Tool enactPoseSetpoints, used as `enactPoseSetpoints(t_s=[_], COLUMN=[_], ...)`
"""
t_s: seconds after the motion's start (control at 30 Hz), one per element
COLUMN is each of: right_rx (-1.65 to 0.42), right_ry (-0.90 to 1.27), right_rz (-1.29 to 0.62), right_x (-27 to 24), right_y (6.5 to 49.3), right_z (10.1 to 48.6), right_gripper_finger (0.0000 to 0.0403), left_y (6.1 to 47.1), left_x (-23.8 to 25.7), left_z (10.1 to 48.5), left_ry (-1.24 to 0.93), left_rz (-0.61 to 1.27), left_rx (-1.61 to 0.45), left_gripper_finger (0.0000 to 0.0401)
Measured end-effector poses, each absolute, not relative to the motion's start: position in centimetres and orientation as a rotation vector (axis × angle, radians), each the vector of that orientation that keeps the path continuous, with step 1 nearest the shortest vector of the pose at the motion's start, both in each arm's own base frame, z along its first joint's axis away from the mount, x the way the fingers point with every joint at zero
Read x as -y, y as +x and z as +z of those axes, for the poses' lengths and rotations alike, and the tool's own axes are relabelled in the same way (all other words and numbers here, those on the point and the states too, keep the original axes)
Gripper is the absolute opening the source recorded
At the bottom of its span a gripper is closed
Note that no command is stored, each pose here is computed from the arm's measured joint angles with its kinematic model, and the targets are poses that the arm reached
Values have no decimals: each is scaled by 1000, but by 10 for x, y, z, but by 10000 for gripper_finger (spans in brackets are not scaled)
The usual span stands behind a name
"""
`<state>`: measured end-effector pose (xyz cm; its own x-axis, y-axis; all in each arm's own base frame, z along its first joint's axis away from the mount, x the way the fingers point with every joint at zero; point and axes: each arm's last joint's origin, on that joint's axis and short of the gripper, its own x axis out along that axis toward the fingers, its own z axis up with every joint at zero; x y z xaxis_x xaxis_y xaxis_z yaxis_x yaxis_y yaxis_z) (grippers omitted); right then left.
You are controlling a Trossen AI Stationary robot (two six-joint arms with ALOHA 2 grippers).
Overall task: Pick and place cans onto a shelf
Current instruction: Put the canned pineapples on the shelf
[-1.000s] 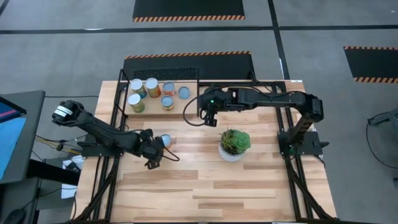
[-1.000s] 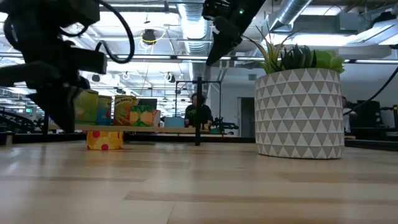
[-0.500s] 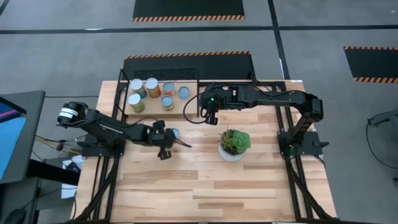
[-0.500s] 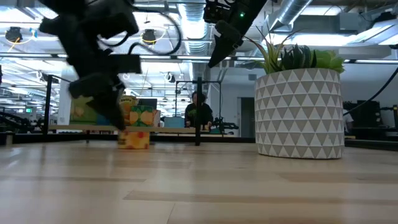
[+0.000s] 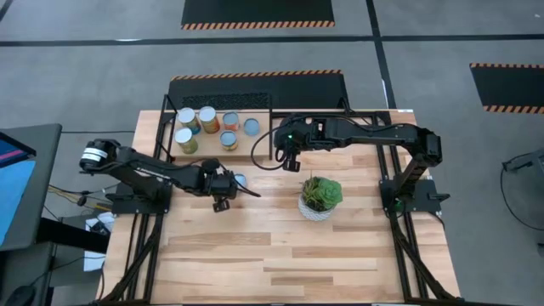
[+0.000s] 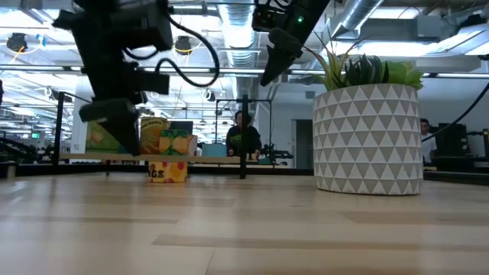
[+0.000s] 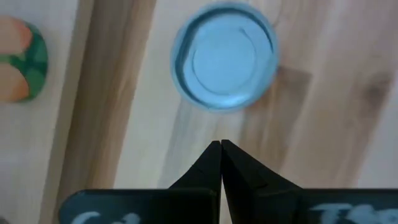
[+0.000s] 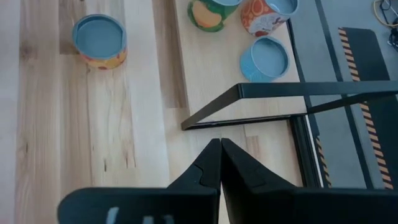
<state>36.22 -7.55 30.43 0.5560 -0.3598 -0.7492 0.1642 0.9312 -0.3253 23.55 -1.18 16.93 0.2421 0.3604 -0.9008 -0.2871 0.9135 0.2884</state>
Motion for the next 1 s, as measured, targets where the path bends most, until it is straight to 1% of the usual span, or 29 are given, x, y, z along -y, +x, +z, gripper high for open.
enactPoseSetpoints(t_s=[0.1, 0.27, 0.43, 0.53, 0.63, 0.77, 0.87, 0.93, 1.0], right_rx=[-938, -943, -944, -943, -926, -847, -780, -698, -641], right_ry=[-223, -225, -229, -230, -234, -257, -290, -292, -279], right_rz=[-314, -308, -299, -298, -298, -271, -236, -229, -183], right_x=[75, 74, 70, 70, 70, 70, 68, 67, 64], right_y=[362, 362, 362, 363, 364, 371, 378, 383, 386], right_z=[304, 303, 303, 303, 304, 308, 311, 317, 321], right_gripper_finger=[28, 28, 28, 28, 28, 28, 28, 28, 28], left_y=[240, 260, 272, 270, 267, 255, 243, 238, 234], left_x=[7, 4, 4, 4, 5, 9, 15, 20, 28], left_z=[159, 148, 159, 170, 183, 187, 188, 188, 189], left_ry=[88, 82, 123, 139, 108, 81, 71, 70, 86], left_rz=[445, 379, 369, 379, 414, 445, 507, 553, 569], left_rx=[-1261, -1185, -1158, -1231, -1311, -1443, -1534, -1557, -1568], left_gripper_finger=[0, 0, 0, 0, 0, 0, 0, 0, 0])
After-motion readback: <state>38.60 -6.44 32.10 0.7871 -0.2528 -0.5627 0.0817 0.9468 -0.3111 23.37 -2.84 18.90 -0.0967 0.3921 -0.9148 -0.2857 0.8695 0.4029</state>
